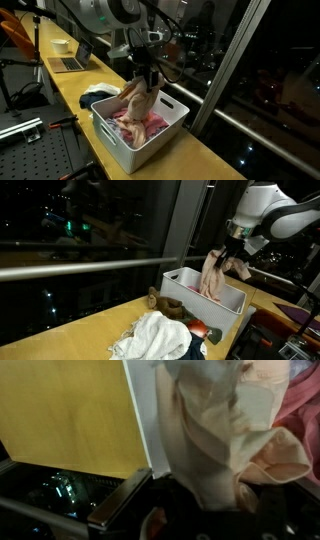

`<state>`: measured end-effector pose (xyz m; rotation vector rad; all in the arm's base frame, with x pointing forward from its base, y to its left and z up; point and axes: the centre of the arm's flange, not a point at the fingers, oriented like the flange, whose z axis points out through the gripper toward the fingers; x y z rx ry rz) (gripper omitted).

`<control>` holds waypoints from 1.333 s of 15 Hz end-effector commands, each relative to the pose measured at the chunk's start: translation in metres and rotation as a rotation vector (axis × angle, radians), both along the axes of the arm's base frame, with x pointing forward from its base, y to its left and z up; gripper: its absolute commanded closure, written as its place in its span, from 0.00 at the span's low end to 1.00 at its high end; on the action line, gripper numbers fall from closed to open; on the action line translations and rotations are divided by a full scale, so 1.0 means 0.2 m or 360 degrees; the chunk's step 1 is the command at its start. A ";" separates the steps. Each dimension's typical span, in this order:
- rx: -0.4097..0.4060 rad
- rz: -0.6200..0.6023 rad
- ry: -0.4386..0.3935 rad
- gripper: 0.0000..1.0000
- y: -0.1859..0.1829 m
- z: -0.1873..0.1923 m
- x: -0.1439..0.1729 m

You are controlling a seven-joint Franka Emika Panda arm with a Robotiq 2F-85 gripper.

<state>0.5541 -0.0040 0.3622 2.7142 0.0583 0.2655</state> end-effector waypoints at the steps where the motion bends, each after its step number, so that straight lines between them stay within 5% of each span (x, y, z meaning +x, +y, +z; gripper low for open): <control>1: 0.0015 0.0061 0.0023 0.74 0.09 -0.05 0.23; 11: 0.0041 0.0115 0.0022 0.03 0.27 -0.17 0.15; 20: 0.0080 0.0352 0.0016 0.00 1.00 -0.21 0.01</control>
